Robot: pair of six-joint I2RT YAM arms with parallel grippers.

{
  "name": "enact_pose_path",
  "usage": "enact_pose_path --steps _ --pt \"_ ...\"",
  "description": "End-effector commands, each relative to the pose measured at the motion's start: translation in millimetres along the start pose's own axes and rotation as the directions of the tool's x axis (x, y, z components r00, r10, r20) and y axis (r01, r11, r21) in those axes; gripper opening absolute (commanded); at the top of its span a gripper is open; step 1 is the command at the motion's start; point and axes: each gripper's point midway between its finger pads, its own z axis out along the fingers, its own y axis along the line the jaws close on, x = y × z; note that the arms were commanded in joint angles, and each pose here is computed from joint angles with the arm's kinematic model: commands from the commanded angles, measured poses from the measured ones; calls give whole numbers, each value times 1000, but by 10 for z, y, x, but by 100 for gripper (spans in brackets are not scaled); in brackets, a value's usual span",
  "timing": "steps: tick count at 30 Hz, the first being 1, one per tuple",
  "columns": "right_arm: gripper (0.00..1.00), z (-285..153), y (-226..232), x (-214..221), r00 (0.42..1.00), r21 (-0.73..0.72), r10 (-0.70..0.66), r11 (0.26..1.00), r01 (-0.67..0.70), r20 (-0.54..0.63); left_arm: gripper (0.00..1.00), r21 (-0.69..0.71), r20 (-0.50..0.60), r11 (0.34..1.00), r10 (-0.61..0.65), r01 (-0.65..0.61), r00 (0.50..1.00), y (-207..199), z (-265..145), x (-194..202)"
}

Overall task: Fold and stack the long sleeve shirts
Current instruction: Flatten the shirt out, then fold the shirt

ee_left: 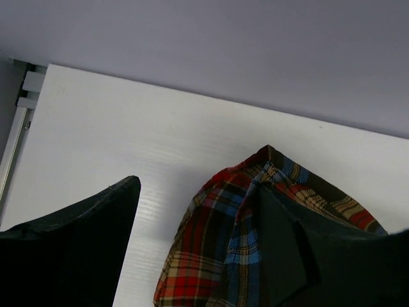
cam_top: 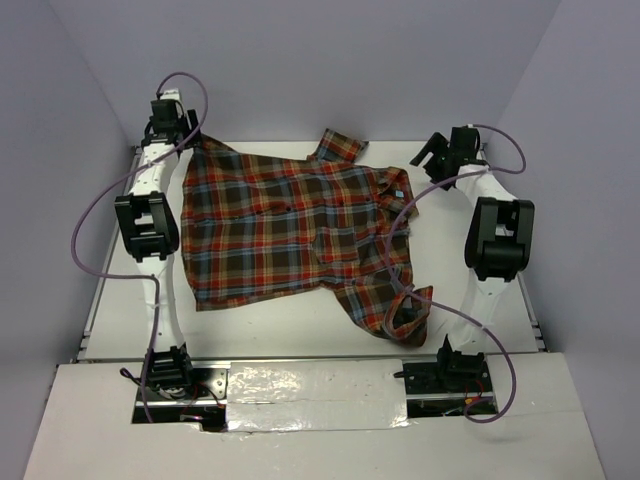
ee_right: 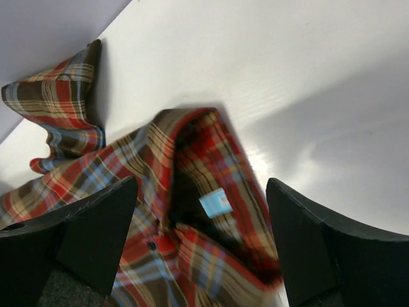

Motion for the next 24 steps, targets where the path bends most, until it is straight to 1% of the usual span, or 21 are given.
enact_pose_path --steps 1,2,4,5,6,7,8,10,11,14,15,16,17,19,20,21,22,24 --pt "89 -593 42 -327 990 82 -108 992 101 91 83 25 28 997 -79 78 997 123 -329 -384" --pt "89 -620 -73 -167 993 107 -106 989 101 50 85 45 12 996 -80 79 997 106 -430 -390" --pt "90 -708 -146 -23 994 116 -105 988 102 23 99 105 -34 991 -79 82 996 40 -524 -304" --pt "89 -790 -215 124 995 115 -104 988 102 5 99 200 -84 976 -76 91 994 -115 -610 -204" --pt "90 -834 -196 215 995 87 -102 991 102 -9 99 233 -110 967 -77 101 991 -177 -635 -153" --pt "90 -935 -161 239 995 65 -105 992 104 1 99 266 -134 957 -79 112 988 -257 -623 -96" --pt "89 -931 -249 412 994 60 -103 993 105 -27 99 268 -153 957 -76 115 985 -295 -604 -41" --pt "89 -1023 -199 507 992 18 -118 993 119 -42 99 219 -187 968 -86 126 979 -237 -576 72" --pt "89 -1049 -254 615 991 25 -117 993 119 -69 99 155 -176 981 -92 119 980 -117 -560 69" --pt "88 -1185 -283 799 988 4 -119 993 120 -103 99 103 -138 988 -98 112 986 115 -640 -74" --pt "88 -1225 -288 822 987 -2 -122 993 122 -104 99 120 -139 988 -85 102 987 123 -678 -94" --pt "88 -1304 -286 827 988 -2 -127 992 127 -94 99 122 -165 989 -61 82 984 141 -753 -59" --pt "87 -1333 -402 933 986 35 -117 992 122 -116 99 125 -170 992 6 15 985 147 -873 -76" --pt "86 -1438 -510 1083 985 73 -99 991 110 -142 99 127 -315 992 64 -25 947 157 -1198 365" --pt "86 -1465 -567 1139 985 100 -96 989 111 -144 99 141 -360 989 91 -43 929 150 -1344 542" --pt "85 -1533 -552 1155 984 97 -118 987 131 -132 99 144 -393 988 101 -48 914 161 -1452 733" --pt "85 -1544 -584 1320 976 115 -151 979 170 -154 99 149 -458 987 119 -56 881 195 -1708 1104" --pt "85 -1574 -555 1451 966 100 -196 972 215 -166 99 127 -503 989 127 -72 855 279 -1919 1388"
